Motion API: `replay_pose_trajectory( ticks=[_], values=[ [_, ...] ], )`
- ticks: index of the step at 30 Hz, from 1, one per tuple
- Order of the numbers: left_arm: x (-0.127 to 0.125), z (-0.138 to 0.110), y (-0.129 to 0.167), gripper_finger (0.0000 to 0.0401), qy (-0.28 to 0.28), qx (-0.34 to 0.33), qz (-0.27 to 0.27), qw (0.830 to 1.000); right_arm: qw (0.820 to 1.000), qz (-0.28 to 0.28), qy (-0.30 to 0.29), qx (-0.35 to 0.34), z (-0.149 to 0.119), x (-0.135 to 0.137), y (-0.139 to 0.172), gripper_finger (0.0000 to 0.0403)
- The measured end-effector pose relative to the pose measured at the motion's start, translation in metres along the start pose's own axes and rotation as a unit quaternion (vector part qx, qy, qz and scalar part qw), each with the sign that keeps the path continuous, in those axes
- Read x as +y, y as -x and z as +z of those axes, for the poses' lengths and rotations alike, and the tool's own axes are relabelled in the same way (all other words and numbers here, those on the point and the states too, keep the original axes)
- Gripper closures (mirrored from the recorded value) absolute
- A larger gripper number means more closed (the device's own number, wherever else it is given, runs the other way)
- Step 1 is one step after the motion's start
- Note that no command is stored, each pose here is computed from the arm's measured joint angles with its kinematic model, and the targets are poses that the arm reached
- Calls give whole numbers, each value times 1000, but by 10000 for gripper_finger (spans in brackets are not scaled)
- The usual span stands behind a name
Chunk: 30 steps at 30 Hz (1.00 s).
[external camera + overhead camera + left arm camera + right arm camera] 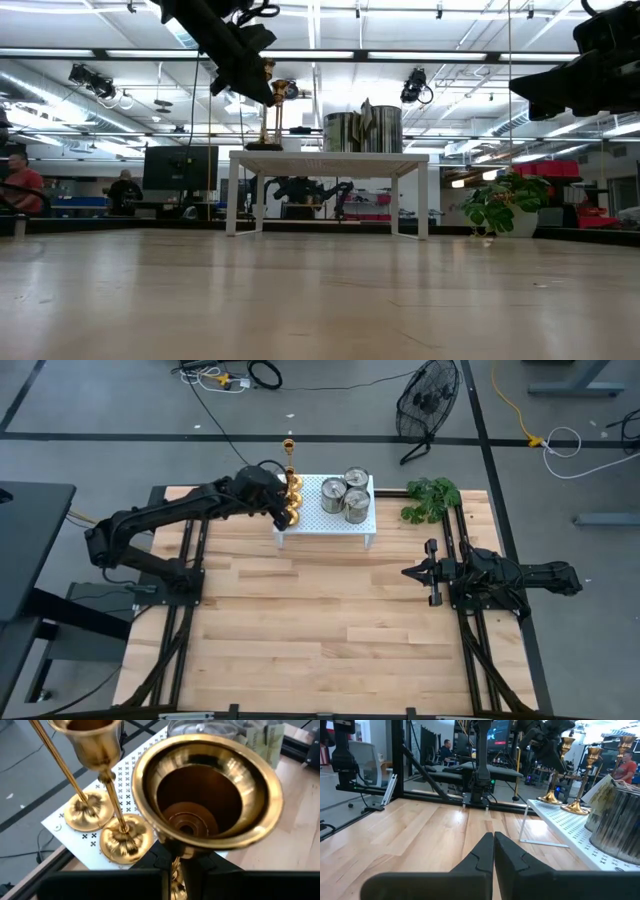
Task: Pick & Place candle stick holders
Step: Put the candle holder aligned with the other candle holder on the shelf
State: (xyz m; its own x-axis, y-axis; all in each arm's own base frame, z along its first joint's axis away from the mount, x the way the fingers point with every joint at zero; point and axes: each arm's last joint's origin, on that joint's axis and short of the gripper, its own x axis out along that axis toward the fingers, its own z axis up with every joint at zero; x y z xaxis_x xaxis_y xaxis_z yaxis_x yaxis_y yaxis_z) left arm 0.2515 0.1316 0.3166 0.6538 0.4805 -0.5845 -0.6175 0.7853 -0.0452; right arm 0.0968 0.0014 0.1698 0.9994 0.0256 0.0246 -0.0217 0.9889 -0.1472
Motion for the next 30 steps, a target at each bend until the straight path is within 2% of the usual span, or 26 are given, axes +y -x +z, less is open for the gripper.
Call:
replay_pose_trajectory(
  ticks=[30],
  values=[
    [0,-2,-8,374,8,9,16,1000,1000,0,0,0,0,0,0,385]
  ],
)
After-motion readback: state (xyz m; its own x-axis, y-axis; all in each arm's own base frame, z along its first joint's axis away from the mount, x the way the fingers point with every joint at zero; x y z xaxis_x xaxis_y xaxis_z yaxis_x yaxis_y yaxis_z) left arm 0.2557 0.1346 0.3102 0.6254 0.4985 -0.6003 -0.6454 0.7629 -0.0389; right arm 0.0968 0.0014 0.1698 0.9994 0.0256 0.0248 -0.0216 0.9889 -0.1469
